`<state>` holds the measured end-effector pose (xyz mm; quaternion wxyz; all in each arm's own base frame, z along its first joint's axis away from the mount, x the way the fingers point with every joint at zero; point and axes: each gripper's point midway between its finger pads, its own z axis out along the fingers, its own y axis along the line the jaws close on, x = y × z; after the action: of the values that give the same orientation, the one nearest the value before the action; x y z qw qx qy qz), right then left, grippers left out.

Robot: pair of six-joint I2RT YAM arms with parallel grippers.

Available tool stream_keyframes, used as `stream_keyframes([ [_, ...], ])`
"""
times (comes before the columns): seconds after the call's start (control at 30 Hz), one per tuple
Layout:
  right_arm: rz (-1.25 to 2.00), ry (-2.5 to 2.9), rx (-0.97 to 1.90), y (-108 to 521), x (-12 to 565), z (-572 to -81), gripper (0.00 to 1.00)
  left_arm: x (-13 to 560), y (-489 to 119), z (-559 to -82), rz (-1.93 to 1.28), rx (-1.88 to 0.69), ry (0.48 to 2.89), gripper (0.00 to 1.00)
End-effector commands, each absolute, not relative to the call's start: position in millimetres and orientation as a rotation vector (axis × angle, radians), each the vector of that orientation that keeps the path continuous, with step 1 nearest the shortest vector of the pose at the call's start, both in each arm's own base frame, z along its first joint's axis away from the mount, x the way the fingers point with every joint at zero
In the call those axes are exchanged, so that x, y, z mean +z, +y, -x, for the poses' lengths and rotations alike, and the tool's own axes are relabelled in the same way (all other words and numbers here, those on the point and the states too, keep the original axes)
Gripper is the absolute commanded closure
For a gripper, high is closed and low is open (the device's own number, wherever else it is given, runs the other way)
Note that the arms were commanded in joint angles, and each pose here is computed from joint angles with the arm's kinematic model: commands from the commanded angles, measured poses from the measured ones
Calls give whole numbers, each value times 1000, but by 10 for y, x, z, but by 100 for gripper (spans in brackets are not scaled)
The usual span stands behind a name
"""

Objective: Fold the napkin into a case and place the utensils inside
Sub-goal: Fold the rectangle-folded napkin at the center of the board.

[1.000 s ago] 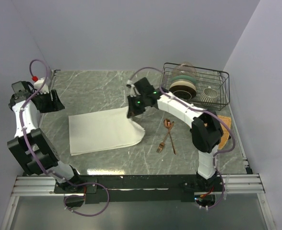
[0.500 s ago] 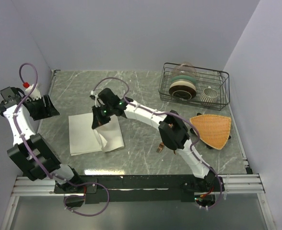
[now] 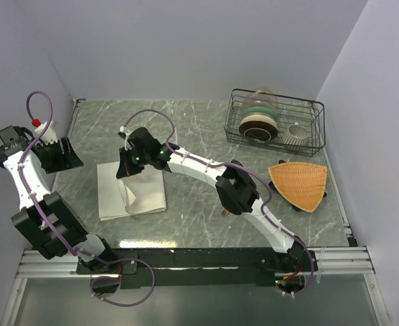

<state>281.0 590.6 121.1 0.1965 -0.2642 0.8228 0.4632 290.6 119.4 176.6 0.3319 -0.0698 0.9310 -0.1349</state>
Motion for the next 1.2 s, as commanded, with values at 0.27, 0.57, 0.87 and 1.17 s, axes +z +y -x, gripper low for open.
stream_keyframes([
  [0.27,723,2137,1406,6114,1491,-2943,35,1814,1231,-2951,188,-354,2417,34],
  [0.57,626,2219,1272,4915,1854,-3338,32,1747,1109,-2947,109,-432,2401,36],
  [0.87,546,2531,1032,4237,867,-3380,46,1672,939,-2971,0,-516,2412,38],
  [1.17,427,2644,1104,4365,446,-3328,54,1716,867,-2998,-12,-520,2386,38],
])
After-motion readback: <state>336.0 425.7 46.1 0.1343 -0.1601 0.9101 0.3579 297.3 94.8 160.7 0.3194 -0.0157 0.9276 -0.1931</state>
